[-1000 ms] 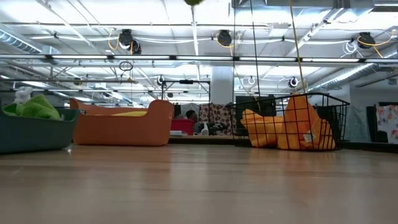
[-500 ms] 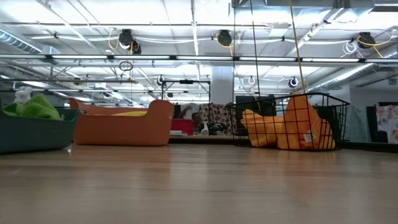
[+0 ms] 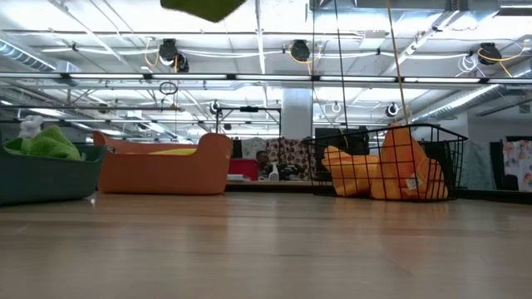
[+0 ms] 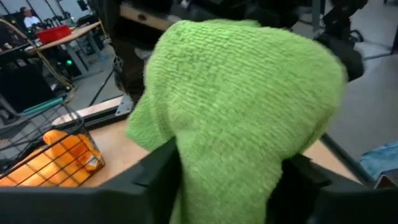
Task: Sort microfiber towel by color & place in baskets
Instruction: Put the green microfiber towel into the blue bin
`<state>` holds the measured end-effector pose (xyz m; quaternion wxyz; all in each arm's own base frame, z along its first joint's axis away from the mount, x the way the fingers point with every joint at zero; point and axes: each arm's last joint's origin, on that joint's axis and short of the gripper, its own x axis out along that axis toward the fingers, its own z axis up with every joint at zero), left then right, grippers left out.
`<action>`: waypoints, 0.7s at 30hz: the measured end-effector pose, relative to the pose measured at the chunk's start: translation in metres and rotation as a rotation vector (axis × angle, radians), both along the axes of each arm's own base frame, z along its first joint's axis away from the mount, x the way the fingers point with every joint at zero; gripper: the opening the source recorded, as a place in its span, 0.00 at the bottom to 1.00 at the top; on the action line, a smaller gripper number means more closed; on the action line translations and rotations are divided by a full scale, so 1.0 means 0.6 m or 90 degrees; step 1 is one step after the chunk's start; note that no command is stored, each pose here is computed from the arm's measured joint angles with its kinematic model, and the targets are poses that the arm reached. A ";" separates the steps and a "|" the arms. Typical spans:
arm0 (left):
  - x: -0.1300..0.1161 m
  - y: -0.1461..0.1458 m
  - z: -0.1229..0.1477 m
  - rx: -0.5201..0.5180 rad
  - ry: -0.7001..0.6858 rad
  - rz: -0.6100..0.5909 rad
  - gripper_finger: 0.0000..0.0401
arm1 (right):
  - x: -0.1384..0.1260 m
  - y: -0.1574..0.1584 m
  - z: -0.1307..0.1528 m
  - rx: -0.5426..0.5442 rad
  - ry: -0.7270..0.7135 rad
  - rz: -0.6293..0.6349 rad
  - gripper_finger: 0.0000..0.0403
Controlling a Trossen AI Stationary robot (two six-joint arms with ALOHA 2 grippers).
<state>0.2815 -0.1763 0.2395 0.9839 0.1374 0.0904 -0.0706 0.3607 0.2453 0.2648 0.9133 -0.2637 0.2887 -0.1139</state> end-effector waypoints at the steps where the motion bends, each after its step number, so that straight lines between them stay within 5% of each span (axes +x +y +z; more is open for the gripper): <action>1: -0.001 -0.002 0.001 -0.003 -0.004 -0.003 0.55 | 0.000 0.000 0.000 0.001 -0.002 -0.002 0.24; 7: 0.000 -0.003 0.007 -0.017 -0.024 -0.005 0.71 | 0.005 -0.003 0.003 0.019 -0.022 -0.015 0.24; 21: 0.000 -0.001 0.008 -0.007 -0.032 0.021 0.72 | 0.019 -0.015 0.010 0.072 -0.073 -0.056 0.24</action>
